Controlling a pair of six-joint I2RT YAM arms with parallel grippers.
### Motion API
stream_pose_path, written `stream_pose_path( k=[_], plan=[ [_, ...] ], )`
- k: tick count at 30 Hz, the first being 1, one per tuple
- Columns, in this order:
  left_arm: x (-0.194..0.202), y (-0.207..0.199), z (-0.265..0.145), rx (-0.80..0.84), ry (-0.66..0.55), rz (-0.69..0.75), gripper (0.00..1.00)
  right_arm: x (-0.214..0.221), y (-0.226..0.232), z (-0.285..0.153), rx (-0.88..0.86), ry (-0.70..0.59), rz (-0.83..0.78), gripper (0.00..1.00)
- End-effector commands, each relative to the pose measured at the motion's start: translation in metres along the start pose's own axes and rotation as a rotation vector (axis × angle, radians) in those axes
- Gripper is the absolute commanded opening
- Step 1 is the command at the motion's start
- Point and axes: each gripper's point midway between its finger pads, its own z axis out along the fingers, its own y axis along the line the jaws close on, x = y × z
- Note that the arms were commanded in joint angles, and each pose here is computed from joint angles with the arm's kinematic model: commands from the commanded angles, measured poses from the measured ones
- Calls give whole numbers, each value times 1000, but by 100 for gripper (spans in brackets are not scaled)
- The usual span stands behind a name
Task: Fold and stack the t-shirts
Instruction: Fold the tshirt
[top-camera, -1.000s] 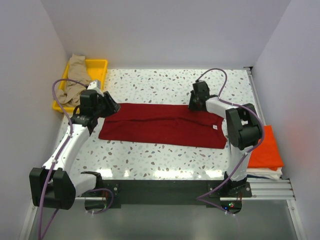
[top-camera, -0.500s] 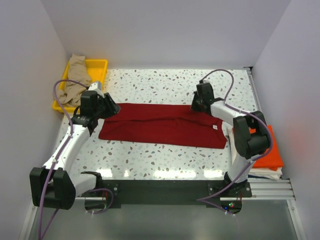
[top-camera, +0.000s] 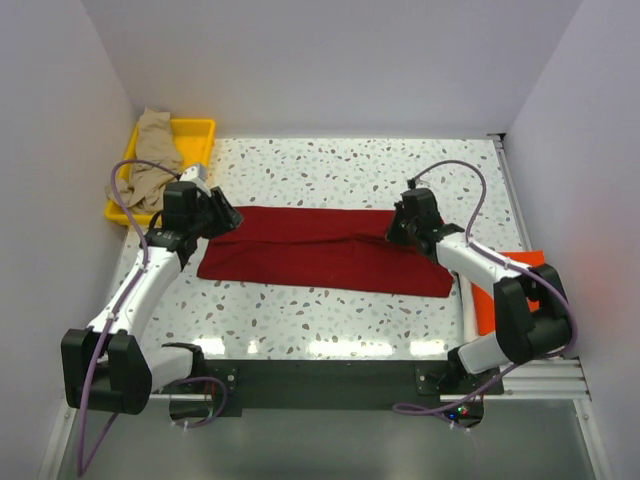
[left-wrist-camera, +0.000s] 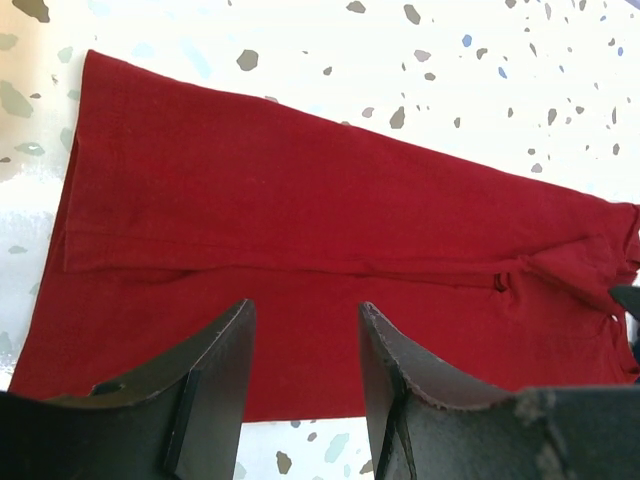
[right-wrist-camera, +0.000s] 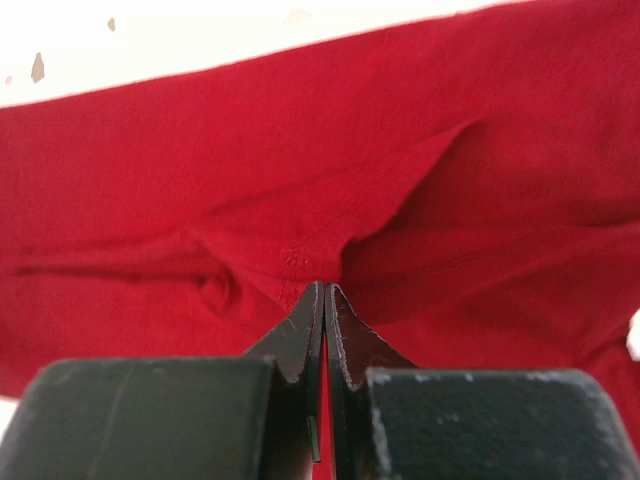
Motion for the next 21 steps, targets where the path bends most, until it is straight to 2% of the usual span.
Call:
stream_pose_path(
  k=[1, 9, 13, 20, 21],
  plan=[
    [5, -2, 2, 23, 25, 20, 50, 4, 19, -15, -66, -43, 37, 0],
    [10, -2, 2, 29, 40, 17, 50, 49, 23, -26, -64, -32, 41, 1],
    [12, -2, 2, 30, 46, 16, 50, 58, 29, -22, -73, -33, 39, 1],
    [18, -1, 5, 33, 63, 6, 50, 68, 38, -18, -91, -21, 12, 8],
    [18, -1, 5, 33, 65, 5, 50, 69, 40, -18, -94, -19, 2, 11]
  ],
)
